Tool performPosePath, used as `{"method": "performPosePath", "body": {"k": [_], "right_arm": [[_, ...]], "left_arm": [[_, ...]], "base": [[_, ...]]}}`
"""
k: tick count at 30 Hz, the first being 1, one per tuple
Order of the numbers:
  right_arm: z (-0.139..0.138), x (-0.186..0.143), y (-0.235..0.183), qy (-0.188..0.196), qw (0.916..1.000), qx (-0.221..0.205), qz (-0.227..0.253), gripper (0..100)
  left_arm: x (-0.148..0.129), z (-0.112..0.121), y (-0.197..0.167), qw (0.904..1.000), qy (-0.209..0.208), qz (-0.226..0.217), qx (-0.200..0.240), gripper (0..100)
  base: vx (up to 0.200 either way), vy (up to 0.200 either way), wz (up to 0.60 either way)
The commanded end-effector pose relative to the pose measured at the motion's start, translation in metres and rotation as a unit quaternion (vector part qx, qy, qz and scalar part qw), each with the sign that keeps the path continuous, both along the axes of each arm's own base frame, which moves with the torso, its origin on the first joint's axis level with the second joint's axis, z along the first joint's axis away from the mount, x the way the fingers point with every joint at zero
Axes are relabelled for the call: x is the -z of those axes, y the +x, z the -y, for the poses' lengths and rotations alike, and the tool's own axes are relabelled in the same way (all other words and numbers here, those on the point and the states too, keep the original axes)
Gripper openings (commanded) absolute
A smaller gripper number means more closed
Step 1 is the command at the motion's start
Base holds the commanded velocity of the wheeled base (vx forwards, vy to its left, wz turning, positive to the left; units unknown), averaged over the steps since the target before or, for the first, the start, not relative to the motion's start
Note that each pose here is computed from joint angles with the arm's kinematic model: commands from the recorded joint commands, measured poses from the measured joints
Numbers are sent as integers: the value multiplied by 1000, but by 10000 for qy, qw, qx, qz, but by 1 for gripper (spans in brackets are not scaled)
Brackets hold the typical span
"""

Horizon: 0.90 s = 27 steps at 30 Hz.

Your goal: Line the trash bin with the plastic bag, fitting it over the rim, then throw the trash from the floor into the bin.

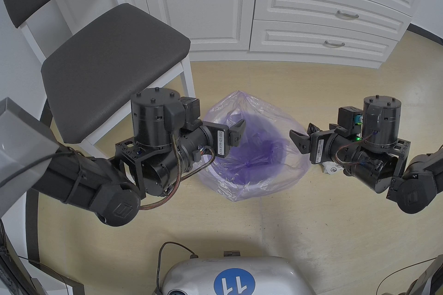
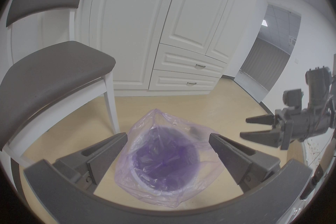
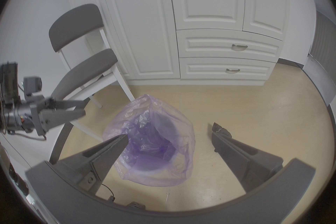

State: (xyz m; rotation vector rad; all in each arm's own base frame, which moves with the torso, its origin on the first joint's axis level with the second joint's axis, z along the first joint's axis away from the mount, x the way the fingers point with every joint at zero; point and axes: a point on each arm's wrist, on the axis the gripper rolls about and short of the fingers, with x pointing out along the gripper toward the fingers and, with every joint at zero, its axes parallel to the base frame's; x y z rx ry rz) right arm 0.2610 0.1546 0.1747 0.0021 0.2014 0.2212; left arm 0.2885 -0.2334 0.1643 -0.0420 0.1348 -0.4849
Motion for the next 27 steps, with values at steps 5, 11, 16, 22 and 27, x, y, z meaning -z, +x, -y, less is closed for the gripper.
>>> {"method": "performPosePath", "body": {"k": [5,11,16,22,27], "right_arm": [[-10,20,13,-138,9996,-15,-232,100],[-14,32,24,-83,9999,20,-119,100],[-17,45,33,-167,9995,50,-256,100],[-22,61,47,-226,9989,127,-403,100],[-19,69,61,-173,9989,281,-333,100]], "left_arm": [[8,3,4,9997,-60,-130,174,100],[13,-6,11,9988,-121,-134,447,100],[20,-11,21,9989,-99,-184,431,100],[32,-11,31,9987,-45,-285,413,100],[50,-6,48,9988,-33,-348,339,100]], "base": [[0,0,0],[0,0,0],[0,0,0],[0,0,0],[0,0,0]]}}
